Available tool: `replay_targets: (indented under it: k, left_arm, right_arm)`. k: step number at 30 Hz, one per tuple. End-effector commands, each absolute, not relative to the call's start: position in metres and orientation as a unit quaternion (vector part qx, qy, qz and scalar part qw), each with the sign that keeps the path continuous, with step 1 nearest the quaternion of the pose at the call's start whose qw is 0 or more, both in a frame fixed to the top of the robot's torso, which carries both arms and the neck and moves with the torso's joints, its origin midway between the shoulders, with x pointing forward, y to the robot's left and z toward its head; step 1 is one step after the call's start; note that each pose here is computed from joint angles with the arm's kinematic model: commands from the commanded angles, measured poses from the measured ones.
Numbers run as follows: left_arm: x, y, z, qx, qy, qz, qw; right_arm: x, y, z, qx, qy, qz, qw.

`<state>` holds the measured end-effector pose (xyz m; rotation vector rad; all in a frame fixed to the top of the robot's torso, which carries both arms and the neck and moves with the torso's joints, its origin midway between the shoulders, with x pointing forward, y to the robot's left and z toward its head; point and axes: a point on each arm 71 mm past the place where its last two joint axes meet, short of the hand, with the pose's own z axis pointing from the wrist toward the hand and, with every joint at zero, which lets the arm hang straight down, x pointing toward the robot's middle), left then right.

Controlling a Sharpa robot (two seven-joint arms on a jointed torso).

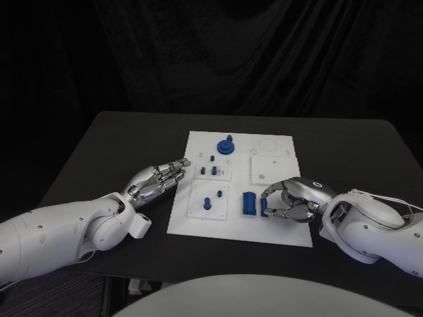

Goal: Assemble the parts on the task board

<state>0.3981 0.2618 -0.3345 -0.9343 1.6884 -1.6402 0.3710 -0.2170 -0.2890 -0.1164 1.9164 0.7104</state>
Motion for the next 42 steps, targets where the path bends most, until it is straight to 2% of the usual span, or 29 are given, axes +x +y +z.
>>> replay_targets:
  k: [1,19,28,35,42]
  left_arm:
    - [0.398,0.26,-0.322,-0.323,0.579,-0.677,0.319]
    - [0.4,0.26,-0.325,-0.325,0.584,-0.674,0.314]
    - [0.4,0.26,-0.325,-0.325,0.584,-0.673,0.316]
    - [0.399,0.263,-0.323,-0.325,0.582,-0.671,0.324]
    - [0.395,0.267,-0.319,-0.325,0.578,-0.667,0.338]
  right_arm:
    - [0.367,-0.219,-0.296,-0.05,0.815,0.281,0.504]
    - [0.366,-0.222,-0.3,-0.065,0.826,0.249,0.502]
    - [0.368,-0.223,-0.298,-0.065,0.818,0.25,0.513]
    - [0.37,-0.226,-0.278,-0.056,0.759,0.296,0.577]
    - [0.389,-0.227,-0.23,-0.051,0.648,0.358,0.671]
